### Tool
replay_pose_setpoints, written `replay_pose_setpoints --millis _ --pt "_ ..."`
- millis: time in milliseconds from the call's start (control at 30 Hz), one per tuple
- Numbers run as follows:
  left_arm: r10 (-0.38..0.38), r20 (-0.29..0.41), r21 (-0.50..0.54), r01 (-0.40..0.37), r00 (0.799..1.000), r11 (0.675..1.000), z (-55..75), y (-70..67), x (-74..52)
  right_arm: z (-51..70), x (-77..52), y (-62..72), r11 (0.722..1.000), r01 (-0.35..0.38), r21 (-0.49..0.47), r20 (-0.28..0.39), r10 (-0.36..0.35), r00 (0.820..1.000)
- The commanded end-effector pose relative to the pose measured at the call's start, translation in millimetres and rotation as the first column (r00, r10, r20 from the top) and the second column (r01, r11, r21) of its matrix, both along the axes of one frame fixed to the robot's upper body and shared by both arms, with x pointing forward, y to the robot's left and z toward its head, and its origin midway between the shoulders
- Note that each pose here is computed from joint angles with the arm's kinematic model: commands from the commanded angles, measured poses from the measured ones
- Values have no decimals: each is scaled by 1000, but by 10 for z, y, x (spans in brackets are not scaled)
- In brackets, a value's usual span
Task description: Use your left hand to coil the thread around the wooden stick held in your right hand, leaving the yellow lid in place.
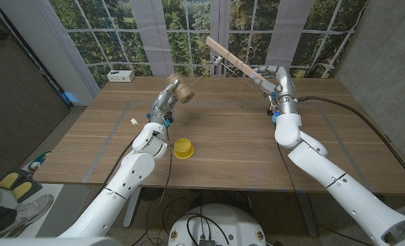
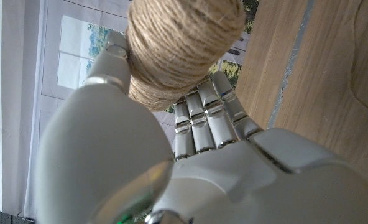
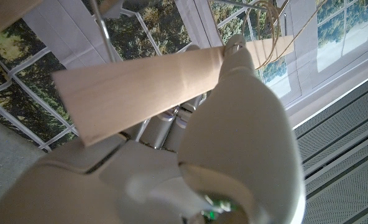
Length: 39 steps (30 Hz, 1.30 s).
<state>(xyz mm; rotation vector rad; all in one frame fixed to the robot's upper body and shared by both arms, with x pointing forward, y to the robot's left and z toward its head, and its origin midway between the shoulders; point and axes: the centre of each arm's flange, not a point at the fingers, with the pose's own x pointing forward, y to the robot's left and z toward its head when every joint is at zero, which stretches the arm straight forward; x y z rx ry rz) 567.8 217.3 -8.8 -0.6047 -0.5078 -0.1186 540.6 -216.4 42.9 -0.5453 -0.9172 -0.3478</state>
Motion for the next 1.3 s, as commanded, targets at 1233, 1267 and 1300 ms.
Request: replay_pose_setpoints --millis 1233,1267,1300 --pt "374 243 534 -445 895 719 240 95 -266 131 -14 -65 980 -12 -199 -402 -71 913" --pt "376 243 545 -447 894 710 240 96 -272 132 -12 -65 979 -14 -203 -412 -73 908" --pt "375 250 547 -450 893 706 235 96 -275 133 -11 -64 978 -15 -209 -420 -75 905"
